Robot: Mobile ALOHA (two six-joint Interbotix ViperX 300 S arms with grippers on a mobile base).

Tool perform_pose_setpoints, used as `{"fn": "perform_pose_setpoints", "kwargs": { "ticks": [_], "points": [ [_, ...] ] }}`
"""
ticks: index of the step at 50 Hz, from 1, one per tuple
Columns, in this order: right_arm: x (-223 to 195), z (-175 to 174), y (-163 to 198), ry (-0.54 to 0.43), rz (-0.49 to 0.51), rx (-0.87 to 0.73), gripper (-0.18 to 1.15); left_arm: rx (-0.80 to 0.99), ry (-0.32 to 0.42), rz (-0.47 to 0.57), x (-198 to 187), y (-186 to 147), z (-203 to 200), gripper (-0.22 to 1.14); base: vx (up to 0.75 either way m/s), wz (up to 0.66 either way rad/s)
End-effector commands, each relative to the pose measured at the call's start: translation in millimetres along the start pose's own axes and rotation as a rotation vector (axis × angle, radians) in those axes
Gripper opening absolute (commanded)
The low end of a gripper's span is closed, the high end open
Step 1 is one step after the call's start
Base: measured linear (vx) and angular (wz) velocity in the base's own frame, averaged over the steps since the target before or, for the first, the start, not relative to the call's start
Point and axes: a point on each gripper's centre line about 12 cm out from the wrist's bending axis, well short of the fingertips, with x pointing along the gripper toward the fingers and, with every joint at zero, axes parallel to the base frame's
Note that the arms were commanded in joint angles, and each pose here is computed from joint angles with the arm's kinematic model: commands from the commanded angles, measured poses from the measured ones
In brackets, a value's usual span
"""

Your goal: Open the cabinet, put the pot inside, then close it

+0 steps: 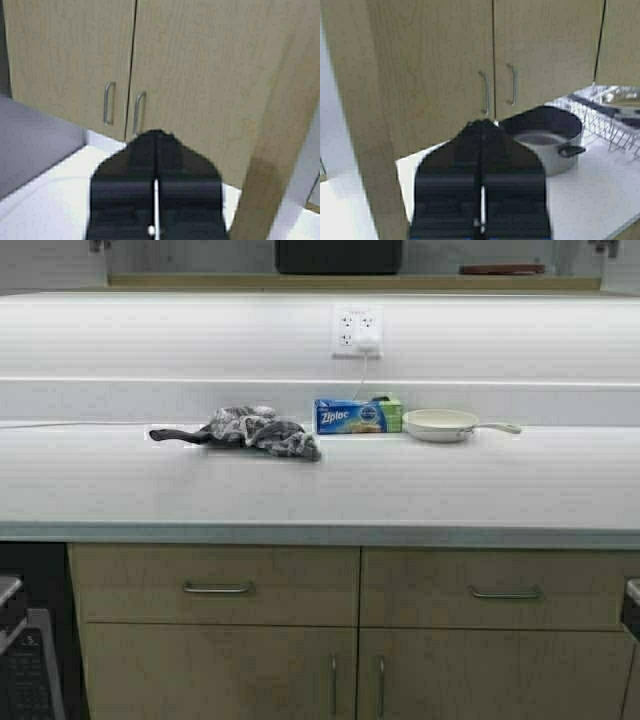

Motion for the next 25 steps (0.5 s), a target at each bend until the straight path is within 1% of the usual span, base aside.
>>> {"fn": "perform_pose_setpoints", "kwargs": {
  "ticks": [1,11,19,25],
  "points": [
    [4.1,8.7,10.5,-0.028,0.038,0.045,0.07,-0.036,-0.012,-0.011,3.2,-4.2,3.5,0.04,0.00,0.00],
    [6.1,3.3,30.1,-0.022,0.095,0.042,0.07,-0.049,0.019,-0.067,14.0,-25.9,-8.0,0.04,0.01,0.01],
    [15.1,-6.1,43.6,0.000,0.128,0.040,0.07,-0.055,0.054,-0.099,24.6,-38.8,-21.7,0.04,0.00,0.00],
    [6.6,-5.8,55.9,-0.001,0.165,0.039,0.07,-0.055,0.069,-0.122,20.6,-46.8,-24.7,0.04,-0.01,0.00]
  ]
}}
